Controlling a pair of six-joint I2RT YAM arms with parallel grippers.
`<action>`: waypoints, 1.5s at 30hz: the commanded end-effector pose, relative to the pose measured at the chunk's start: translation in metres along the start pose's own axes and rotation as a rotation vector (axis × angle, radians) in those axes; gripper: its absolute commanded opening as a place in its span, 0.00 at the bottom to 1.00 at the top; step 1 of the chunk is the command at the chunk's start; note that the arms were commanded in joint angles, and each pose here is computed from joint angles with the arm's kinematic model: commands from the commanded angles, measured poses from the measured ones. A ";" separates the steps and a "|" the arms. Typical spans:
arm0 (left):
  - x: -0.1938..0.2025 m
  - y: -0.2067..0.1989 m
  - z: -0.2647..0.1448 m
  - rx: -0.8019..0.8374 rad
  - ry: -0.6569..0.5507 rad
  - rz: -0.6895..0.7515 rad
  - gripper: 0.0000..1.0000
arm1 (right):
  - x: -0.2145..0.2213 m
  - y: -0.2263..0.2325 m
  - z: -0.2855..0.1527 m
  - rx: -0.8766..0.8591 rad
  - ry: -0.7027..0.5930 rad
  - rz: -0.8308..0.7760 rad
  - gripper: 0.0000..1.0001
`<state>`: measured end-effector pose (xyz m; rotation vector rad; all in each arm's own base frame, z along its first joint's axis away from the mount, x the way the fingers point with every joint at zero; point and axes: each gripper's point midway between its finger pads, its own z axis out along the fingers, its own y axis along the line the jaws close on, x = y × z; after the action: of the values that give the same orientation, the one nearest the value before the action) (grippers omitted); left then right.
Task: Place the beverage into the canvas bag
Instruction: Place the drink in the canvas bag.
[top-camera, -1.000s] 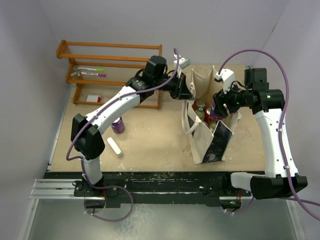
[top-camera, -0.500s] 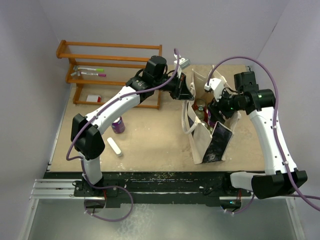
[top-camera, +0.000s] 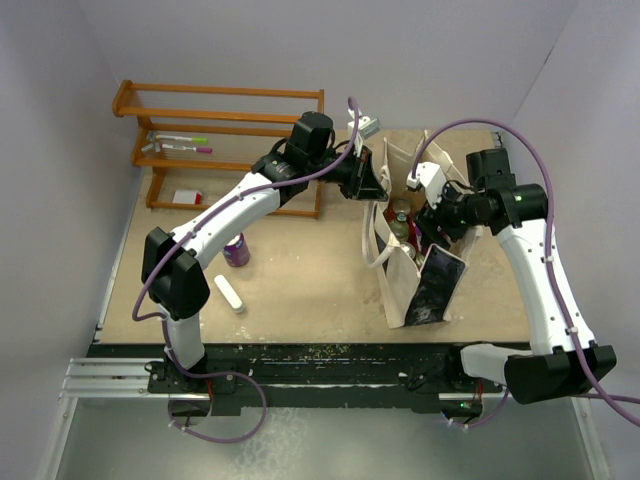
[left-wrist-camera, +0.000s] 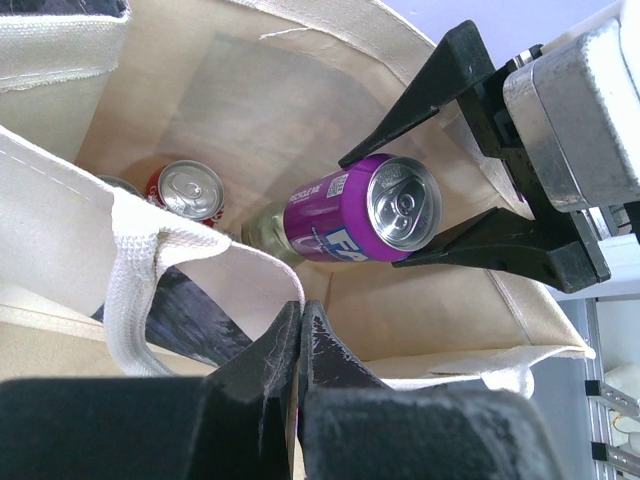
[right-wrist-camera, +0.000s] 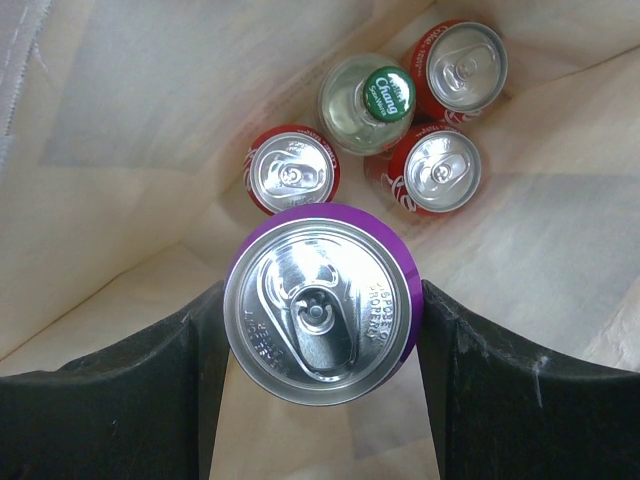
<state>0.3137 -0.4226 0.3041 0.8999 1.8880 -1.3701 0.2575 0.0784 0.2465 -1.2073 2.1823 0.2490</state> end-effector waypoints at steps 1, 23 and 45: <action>-0.008 -0.006 -0.005 0.002 -0.027 0.054 0.00 | -0.012 0.002 -0.022 0.057 -0.049 0.041 0.00; -0.005 -0.008 -0.005 0.013 -0.018 0.055 0.00 | 0.004 0.038 -0.037 -0.040 -0.021 0.066 0.00; -0.004 -0.010 -0.007 0.016 -0.019 0.053 0.00 | 0.020 0.000 0.001 0.147 -0.030 0.116 0.00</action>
<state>0.3103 -0.4223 0.3024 0.9117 1.8870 -1.3849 0.2250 0.0653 0.2110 -1.0870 2.3468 0.2439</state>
